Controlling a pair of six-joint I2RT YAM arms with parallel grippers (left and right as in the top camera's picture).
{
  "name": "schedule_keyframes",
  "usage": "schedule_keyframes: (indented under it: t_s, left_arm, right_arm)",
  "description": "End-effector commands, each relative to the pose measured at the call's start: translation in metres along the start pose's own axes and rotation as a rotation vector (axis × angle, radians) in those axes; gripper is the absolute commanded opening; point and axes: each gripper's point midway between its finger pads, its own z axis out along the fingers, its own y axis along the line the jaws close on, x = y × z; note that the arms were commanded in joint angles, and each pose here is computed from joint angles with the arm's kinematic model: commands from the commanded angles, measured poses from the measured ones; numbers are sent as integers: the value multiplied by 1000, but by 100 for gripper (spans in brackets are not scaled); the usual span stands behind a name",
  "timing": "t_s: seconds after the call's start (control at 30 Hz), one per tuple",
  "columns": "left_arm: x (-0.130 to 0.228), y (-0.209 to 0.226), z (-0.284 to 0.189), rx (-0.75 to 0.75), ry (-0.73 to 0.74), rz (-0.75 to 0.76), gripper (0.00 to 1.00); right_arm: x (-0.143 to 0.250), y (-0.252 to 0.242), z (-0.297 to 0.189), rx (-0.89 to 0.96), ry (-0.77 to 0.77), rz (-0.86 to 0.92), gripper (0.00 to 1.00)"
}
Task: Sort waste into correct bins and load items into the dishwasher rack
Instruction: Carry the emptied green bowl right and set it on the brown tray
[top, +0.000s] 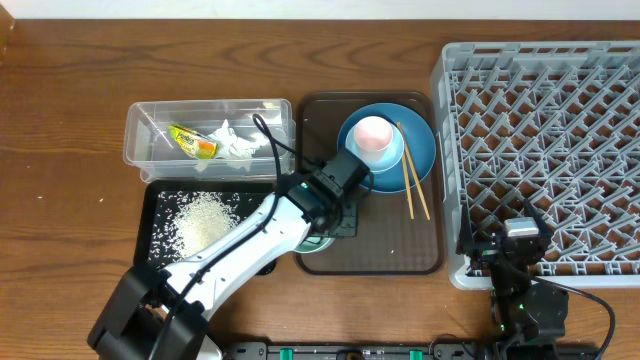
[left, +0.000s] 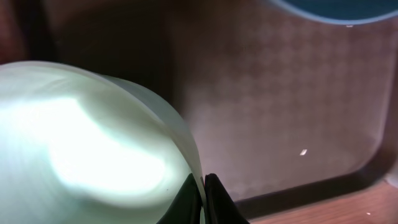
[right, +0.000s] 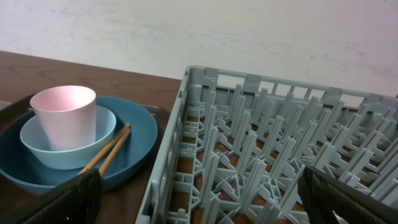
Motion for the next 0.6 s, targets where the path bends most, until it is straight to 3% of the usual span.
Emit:
schedule_keyframes:
  t_s: [0.0,0.3,0.57]
  left_arm:
    - [0,-15,1,20,-15,20,6]
    - [0,-34,2,25,-80,83,6]
    - [-3,-36,3,30,-92,50,6]
  right_arm:
    - [1,2,0,-6,4,-3,99]
    - [1,2,0,-6,4,-4,99]
    - [1,2,0,-6,4,-3,99]
